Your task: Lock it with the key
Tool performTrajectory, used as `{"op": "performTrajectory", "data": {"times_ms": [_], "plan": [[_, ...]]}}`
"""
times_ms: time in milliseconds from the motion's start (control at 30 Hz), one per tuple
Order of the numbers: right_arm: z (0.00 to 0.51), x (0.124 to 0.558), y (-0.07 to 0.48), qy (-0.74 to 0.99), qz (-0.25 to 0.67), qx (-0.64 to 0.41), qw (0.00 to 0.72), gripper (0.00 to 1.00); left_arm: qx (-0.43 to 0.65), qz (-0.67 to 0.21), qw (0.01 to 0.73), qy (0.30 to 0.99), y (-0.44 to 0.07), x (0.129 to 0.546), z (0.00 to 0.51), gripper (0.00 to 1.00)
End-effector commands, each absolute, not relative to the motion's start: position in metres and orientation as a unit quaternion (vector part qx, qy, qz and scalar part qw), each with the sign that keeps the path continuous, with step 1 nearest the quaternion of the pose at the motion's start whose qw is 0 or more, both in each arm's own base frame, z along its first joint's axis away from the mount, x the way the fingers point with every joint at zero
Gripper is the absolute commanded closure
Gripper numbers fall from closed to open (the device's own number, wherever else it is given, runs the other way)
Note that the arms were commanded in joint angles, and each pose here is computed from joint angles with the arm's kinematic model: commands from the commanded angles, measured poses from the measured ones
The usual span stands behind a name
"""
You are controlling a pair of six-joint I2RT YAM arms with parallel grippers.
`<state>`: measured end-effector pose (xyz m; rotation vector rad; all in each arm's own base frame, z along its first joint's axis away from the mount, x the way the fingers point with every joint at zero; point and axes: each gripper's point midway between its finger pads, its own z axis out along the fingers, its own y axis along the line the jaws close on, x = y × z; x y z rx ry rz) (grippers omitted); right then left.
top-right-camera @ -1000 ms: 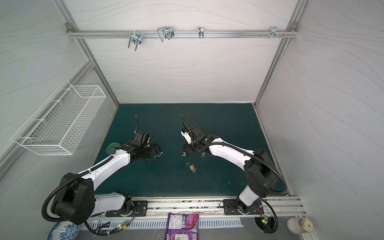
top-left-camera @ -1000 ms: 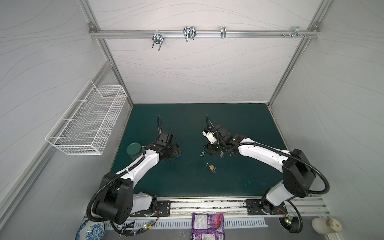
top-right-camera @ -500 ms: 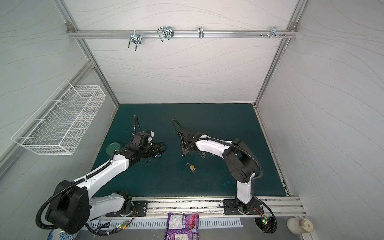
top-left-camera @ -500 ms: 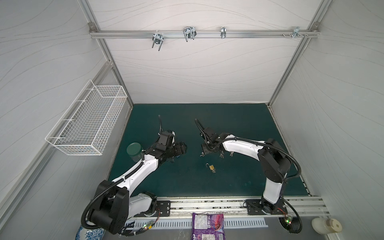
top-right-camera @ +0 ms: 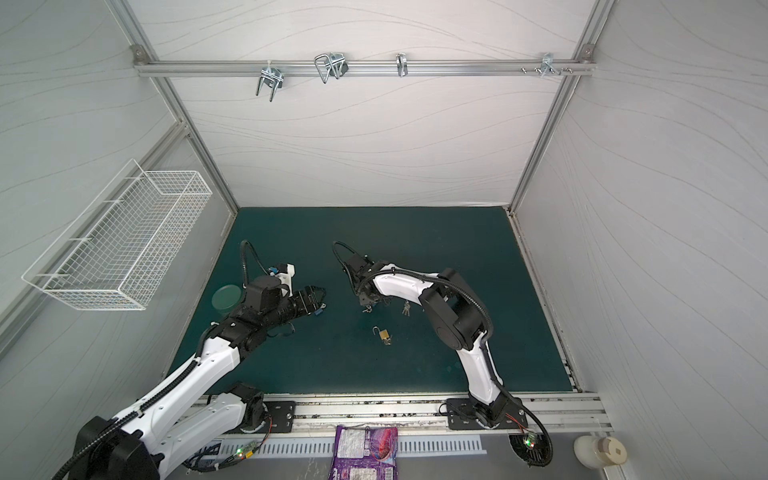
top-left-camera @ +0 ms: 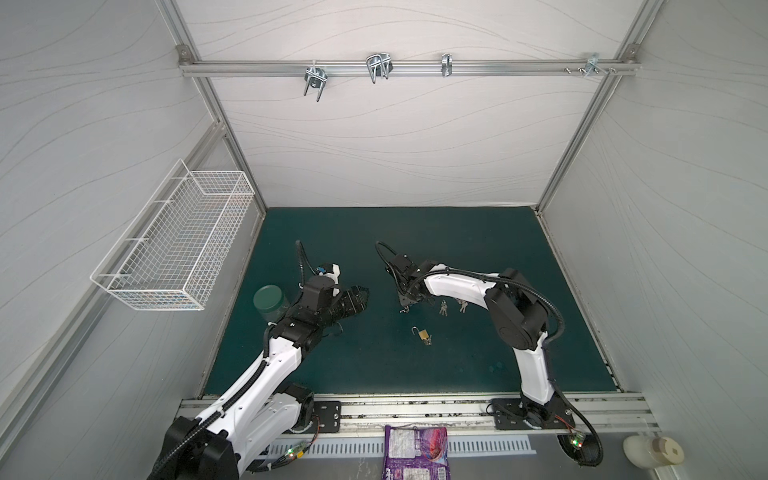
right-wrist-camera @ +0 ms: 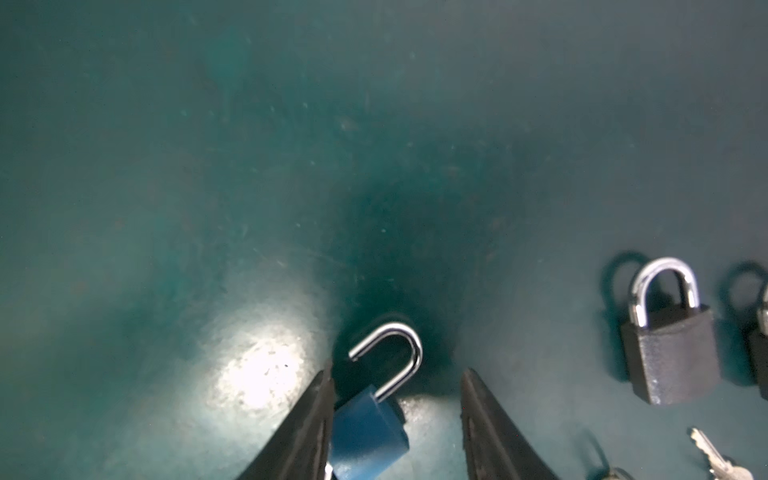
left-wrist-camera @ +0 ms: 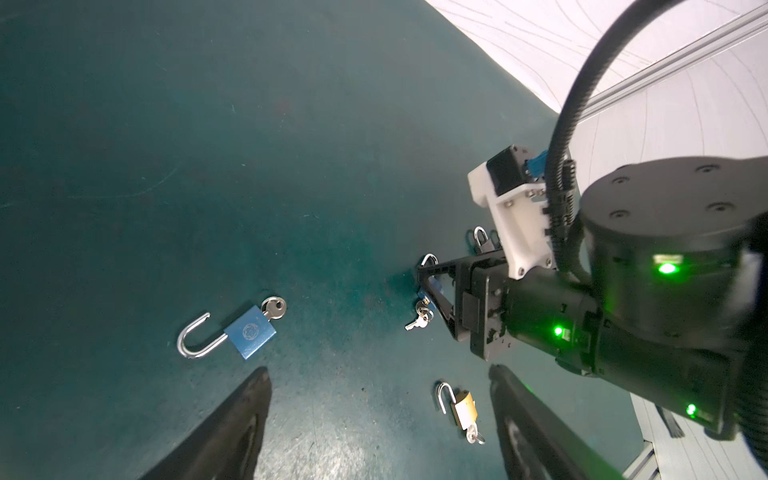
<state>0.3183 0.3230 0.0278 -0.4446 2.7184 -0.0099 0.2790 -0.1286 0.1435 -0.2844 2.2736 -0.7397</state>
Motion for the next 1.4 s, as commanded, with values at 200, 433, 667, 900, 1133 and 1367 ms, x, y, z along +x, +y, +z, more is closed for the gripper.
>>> {"op": "performTrajectory", "data": {"times_ms": [200,433,667,900,1133,1367], "plan": [[0.012,0.289,0.301,0.978,-0.015,-0.146,0.151,0.52,-0.116,-0.295,0.368,0.874,-0.129,0.286,0.151,0.17],[-0.001,0.280,0.296,0.979,-0.012,-0.154,0.133,0.64,-0.112,-0.304,0.359,0.875,-0.135,0.289,0.151,0.17],[-0.008,0.282,0.297,0.979,0.003,-0.163,0.119,0.67,-0.113,-0.302,0.363,0.874,-0.133,0.288,0.155,0.17],[-0.018,0.286,0.290,0.978,0.018,-0.182,0.095,0.65,-0.113,-0.299,0.367,0.874,-0.131,0.288,0.155,0.17],[-0.019,0.283,0.291,0.976,0.031,-0.202,0.081,0.78,-0.106,-0.307,0.364,0.873,-0.136,0.292,0.159,0.18],[0.027,0.289,0.302,0.960,0.081,-0.227,0.139,0.85,-0.081,-0.334,0.369,0.864,-0.147,0.294,0.178,0.18]]}}
